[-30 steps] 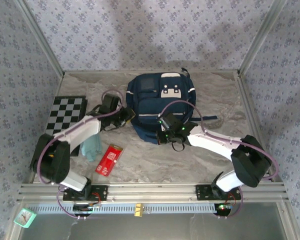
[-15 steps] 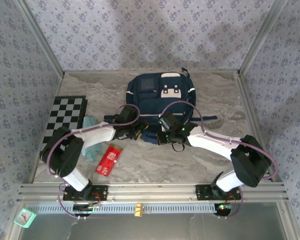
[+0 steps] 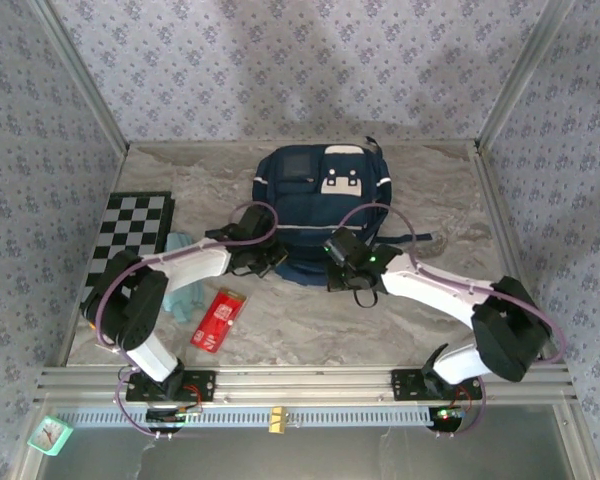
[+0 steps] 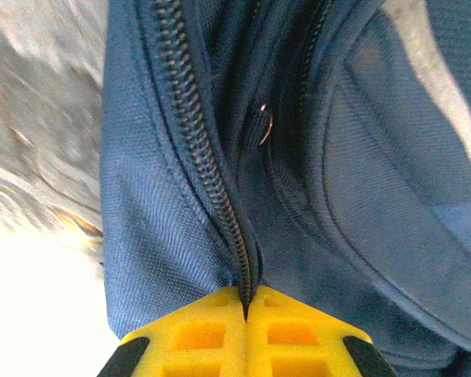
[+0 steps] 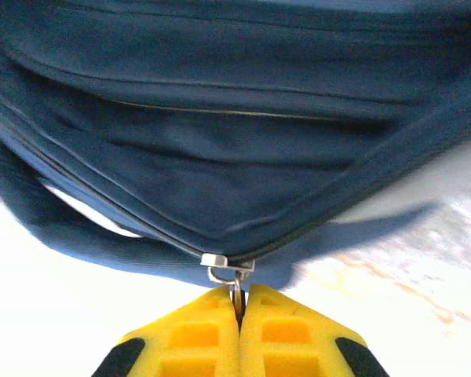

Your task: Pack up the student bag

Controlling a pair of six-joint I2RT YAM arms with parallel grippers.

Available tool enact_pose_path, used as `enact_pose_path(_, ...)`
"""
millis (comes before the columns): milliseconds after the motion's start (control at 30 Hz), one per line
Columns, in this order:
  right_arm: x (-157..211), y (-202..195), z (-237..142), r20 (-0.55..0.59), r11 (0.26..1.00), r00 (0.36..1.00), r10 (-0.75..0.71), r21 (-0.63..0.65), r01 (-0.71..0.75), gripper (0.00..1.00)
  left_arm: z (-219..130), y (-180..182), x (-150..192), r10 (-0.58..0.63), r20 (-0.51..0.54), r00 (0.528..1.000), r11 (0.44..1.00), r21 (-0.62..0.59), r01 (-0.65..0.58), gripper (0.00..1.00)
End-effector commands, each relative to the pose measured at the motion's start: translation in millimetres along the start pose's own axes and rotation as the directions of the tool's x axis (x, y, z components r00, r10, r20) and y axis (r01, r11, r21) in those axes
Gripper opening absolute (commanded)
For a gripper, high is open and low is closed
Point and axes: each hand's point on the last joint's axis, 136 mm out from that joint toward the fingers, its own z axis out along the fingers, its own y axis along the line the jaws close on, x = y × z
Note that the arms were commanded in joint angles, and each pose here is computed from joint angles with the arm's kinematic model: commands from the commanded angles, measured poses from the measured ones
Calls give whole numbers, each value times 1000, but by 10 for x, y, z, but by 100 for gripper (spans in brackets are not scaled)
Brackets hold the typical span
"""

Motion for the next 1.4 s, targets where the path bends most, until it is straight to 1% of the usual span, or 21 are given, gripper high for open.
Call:
enact_pose_path(0,342,-644,-126,-90,977,991,104,197,-84,0,-240,161,-607,43,148,988,998,-56,-35,0)
enact_pose_path(67,311,-758,-118,-84,973,988,131,203,-112,0,-274,133,-766,49,151,987,999,-26,-45,0)
enact_pose_path(133,180,-612,-128,-66,989,996,63,139,-53,0,-297,71,-881,64,151,986,998,-10,-63,0)
enact_pose_path(200,39,-207,-165,-34,998,998,-46,30,47,0,-297,3,-971,82,169,982,997,-10,-81,0)
enact_pose_path(267,-50,250,-178,-4,989,992,-128,-80,127,0,-298,-99,-1072,101,186,977,994,7,-105,0)
enact_pose_path(333,-92,660,-160,9,964,987,-161,-211,160,0,-311,-177,-1204,107,198,974,993,20,-113,0)
enact_pose_path(367,-134,799,-124,15,955,987,-162,-249,160,0,-331,-265,-1277,131,207,969,989,36,-141,0)
enact_pose_path(433,-211,921,-58,26,948,989,-148,-282,149,0,-372,-283,-1378,169,214,962,985,-11,-171,0)
enact_pose_path(467,-236,929,-11,31,949,989,-142,-278,145,0,-392,-278,-1388,188,203,961,982,-26,-186,3)
enact_pose_path(533,-252,888,50,36,958,989,-141,-247,145,0,-463,-265,-1316,195,187,963,981,-16,-195,18)
enact_pose_path(567,-244,851,75,35,962,990,-140,-230,145,0,-505,-249,-1248,182,183,966,983,5,-186,28)
enact_pose_path(600,-226,809,93,33,966,990,-139,-215,143,0,-540,-223,-1146,160,172,972,985,28,-167,35)
enact_pose_path(667,-186,761,113,23,970,990,-139,-199,140,0,-592,-200,-923,127,144,981,989,58,-137,46)
enact_pose_path(733,-150,737,133,14,971,991,-137,-194,137,0,-629,-167,-676,104,109,989,993,50,-110,58)
enact_pose_path(800,-117,719,159,8,973,992,-129,-193,128,0,-626,-209,-397,89,77,993,992,88,-95,63)
enact_pose_path(900,-86,702,199,1,975,993,-120,-189,117,0,-563,-218,-79,17,26,1000,992,123,-20,68)
enact_pose_path(933,-83,699,208,-1,976,993,-118,-187,115,0,-540,-200,-11,-1,15,1000,993,116,-1,69)
enact_pose_path(1033,-77,699,221,-2,976,994,-112,-188,110,0,-438,-204,189,-19,2,1000,997,75,18,74)
enact_pose_path(1167,-79,696,238,7,976,995,-104,-189,104,0,-176,-202,374,-77,-38,996,997,14,77,74)
enact_pose_path(1233,-95,690,238,11,978,994,-104,-181,105,0,-50,-180,415,-108,-45,993,994,-10,107,71)
enact_pose_path(1367,-135,629,210,31,984,995,-94,-147,97,0,85,-77,440,-89,-30,996,991,-107,85,60)
